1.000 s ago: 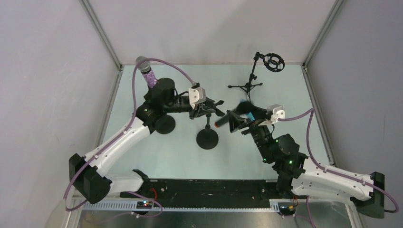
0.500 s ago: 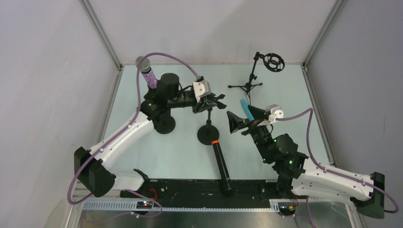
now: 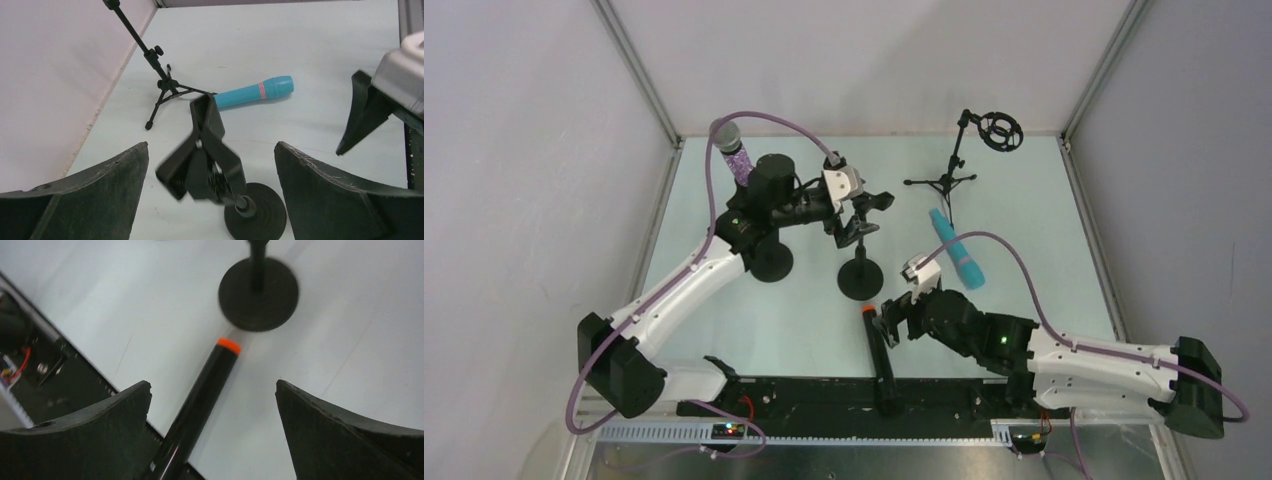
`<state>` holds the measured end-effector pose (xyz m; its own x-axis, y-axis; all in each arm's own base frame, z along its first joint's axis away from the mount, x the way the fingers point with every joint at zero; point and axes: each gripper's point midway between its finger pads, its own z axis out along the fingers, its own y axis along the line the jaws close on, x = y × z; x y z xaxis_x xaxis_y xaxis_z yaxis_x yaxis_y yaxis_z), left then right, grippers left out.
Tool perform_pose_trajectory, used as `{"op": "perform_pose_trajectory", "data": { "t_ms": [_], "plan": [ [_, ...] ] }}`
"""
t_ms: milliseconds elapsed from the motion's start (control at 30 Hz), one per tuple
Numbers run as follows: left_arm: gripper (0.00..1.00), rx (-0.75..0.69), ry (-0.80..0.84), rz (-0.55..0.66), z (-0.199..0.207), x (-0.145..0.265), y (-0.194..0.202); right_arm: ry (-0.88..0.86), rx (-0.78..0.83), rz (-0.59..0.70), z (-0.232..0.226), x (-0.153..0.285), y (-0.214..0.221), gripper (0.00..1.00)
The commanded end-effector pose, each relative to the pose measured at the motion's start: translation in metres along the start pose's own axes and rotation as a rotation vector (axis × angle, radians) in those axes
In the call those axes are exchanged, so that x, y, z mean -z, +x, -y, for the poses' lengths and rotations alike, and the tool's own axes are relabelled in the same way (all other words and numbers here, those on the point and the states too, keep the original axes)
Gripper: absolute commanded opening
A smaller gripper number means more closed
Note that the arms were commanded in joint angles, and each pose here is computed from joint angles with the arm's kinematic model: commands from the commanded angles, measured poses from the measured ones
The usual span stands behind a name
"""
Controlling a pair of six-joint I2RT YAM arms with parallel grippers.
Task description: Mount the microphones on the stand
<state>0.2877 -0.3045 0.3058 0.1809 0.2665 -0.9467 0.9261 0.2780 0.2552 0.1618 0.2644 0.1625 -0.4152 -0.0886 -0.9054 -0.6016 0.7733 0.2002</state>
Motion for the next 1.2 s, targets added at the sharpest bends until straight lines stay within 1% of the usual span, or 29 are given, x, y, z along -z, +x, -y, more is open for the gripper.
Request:
{"op": "perform_pose_trajectory", "data": {
  "t_ms": [0,133,267,400,533,667,767,800,833,867,933,1033,1167],
  "plan": [
    [1.0,-0.065,-0.053,0.092,-0.01,0.018,-0.044,-0.158,-0.04,-0.164,-0.032,0.009,0.032,0.99],
    [1.0,-0.084,-0.075,0.124,-0.007,0.033,-0.061,-0.209,-0.036,-0.279,-0.05,0.009,0.062,0.99],
    [1.0,-0.094,-0.104,0.167,0.003,0.058,-0.08,-0.225,-0.009,-0.379,-0.065,0.008,0.09,1.0],
    [1.0,-0.118,-0.121,0.2,0.02,0.085,-0.089,-0.199,-0.005,-0.476,-0.065,0.014,0.111,0.99],
    [1.0,-0.138,-0.14,0.226,0.03,0.103,-0.094,-0.206,0.023,-0.545,-0.067,0.013,0.124,0.96],
    [1.0,-0.141,-0.167,0.241,0.032,0.113,-0.101,-0.18,0.099,-0.629,-0.061,0.007,0.135,0.82],
    [1.0,-0.152,-0.186,0.243,0.03,0.117,-0.102,-0.141,0.17,-0.678,-0.044,0.003,0.139,0.74],
    [1.0,-0.155,-0.191,0.244,0.03,0.119,-0.102,-0.131,0.176,-0.684,-0.04,0.003,0.139,0.67],
    [1.0,-0.158,-0.196,0.244,0.03,0.12,-0.102,-0.12,0.189,-0.683,-0.033,0.001,0.136,0.63],
    [1.0,-0.16,-0.202,0.245,0.03,0.121,-0.102,-0.108,0.202,-0.673,-0.029,-0.001,0.133,0.56],
    [1.0,-0.167,-0.212,0.246,0.03,0.124,-0.103,-0.093,0.241,-0.641,-0.02,-0.006,0.125,0.5],
    [1.0,-0.173,-0.23,0.243,0.028,0.127,-0.102,-0.11,0.292,-0.618,-0.016,-0.011,0.115,0.49],
    [1.0,-0.159,-0.241,0.243,0.027,0.13,-0.101,-0.2,0.432,-0.61,-0.021,-0.013,0.113,0.5]
  ]
}}
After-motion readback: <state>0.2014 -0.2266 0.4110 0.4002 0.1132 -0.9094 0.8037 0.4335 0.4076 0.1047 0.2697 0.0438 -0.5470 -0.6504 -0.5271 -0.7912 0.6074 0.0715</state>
